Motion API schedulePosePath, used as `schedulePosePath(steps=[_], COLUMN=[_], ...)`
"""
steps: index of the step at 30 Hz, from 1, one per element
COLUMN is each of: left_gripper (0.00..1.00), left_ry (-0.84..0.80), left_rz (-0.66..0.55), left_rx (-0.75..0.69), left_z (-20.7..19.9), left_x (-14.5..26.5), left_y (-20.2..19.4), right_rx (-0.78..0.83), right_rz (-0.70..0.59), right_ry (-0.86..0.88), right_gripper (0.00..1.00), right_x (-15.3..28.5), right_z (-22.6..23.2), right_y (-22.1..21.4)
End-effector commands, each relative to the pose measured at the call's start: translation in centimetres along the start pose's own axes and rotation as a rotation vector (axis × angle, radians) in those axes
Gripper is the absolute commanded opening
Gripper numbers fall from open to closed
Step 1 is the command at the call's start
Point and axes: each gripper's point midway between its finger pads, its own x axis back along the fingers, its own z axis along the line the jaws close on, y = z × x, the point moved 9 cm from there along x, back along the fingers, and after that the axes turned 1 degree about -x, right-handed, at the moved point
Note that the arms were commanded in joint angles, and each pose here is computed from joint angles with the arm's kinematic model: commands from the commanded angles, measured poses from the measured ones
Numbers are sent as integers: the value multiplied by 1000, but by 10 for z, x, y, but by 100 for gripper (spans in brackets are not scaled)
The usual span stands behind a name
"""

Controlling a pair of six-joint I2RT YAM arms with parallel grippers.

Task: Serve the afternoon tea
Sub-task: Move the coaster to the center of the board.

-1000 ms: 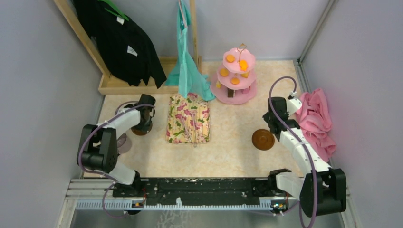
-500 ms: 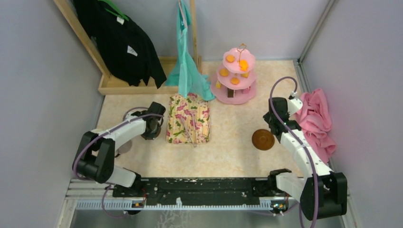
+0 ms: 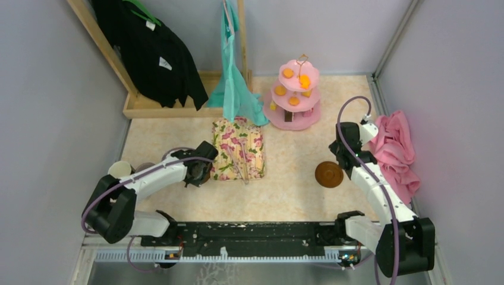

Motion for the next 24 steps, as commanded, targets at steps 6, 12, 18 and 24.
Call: schedulePosePath(steps=[6, 12, 18, 24], left_gripper=[0, 0, 0, 0], left_ry=[354, 351, 368, 318], left_rz=[181, 185, 174, 168], left_rx=[-204, -277, -399, -531], left_z=[84, 90, 103, 108], left_x=[13, 26, 42, 62], left_y=[-36, -48, -66, -92], right_rx=[39, 55, 64, 69], right_rz=[-22, -16, -14, -11], right_ry=[54, 69, 83, 99], right_gripper=[5, 5, 5, 5], right_x=[8, 9, 12, 14], right_z=[8, 9, 11, 12], right_y=[2, 1, 1, 1])
